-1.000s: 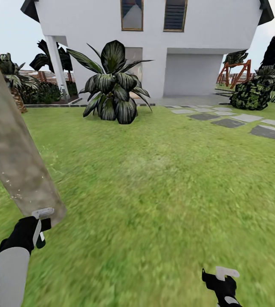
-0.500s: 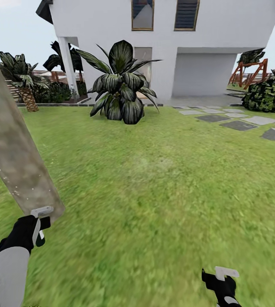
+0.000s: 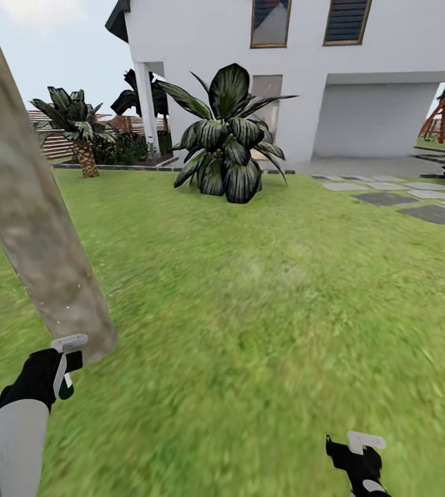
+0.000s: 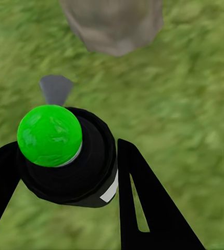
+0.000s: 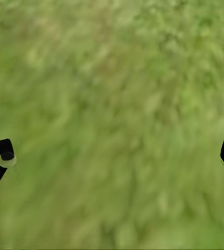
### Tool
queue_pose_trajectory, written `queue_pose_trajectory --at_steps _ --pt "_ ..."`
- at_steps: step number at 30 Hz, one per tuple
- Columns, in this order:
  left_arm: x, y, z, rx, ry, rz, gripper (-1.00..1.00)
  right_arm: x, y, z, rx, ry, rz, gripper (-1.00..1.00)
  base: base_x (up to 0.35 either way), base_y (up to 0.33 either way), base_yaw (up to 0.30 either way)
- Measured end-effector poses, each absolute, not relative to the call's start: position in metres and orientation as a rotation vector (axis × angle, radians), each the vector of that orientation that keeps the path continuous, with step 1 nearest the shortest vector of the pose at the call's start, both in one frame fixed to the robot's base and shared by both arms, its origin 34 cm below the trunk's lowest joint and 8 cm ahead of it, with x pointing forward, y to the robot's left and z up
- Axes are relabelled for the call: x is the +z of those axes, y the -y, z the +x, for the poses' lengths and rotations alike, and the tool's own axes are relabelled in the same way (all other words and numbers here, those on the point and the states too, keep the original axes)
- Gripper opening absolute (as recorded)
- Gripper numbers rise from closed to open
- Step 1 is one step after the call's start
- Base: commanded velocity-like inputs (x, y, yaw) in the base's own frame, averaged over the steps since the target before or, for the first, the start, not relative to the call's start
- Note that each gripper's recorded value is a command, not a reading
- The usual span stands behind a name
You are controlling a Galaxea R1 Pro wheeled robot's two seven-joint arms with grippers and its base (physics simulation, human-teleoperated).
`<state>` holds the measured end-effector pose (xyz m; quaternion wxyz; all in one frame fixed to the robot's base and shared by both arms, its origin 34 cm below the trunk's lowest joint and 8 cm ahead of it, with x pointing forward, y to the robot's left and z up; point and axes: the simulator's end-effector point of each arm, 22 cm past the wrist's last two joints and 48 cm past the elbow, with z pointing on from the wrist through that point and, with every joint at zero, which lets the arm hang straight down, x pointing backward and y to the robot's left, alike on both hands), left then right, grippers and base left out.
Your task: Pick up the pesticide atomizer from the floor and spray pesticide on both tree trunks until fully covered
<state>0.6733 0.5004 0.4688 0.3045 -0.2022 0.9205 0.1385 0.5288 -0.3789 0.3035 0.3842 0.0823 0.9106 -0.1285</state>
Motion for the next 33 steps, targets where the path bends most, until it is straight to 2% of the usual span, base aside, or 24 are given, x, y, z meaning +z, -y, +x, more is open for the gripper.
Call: queue_pose_trajectory --at_steps 13,25,33 --pt "0.4688 -0.5004 0.6736 0.368 -2.437 -0.535 -1.0 0.3034 0.3789 0.5288 -0.328 -2.321 0.209 1.0 0.194 -0.217 0.028" --pt "0.4692 -0.5021 0.6728 0.375 -2.437 -0.537 -1.0 0.3034 0.3788 0.5289 -0.328 -2.321 0.209 1.0 0.164 -0.241 0.269" --pt "0.4691 -0.504 0.6717 0.375 -2.436 -0.538 -1.0 0.3031 0.3788 0.5287 -0.327 -2.321 0.211 1.0 0.031 -0.026 0.277"
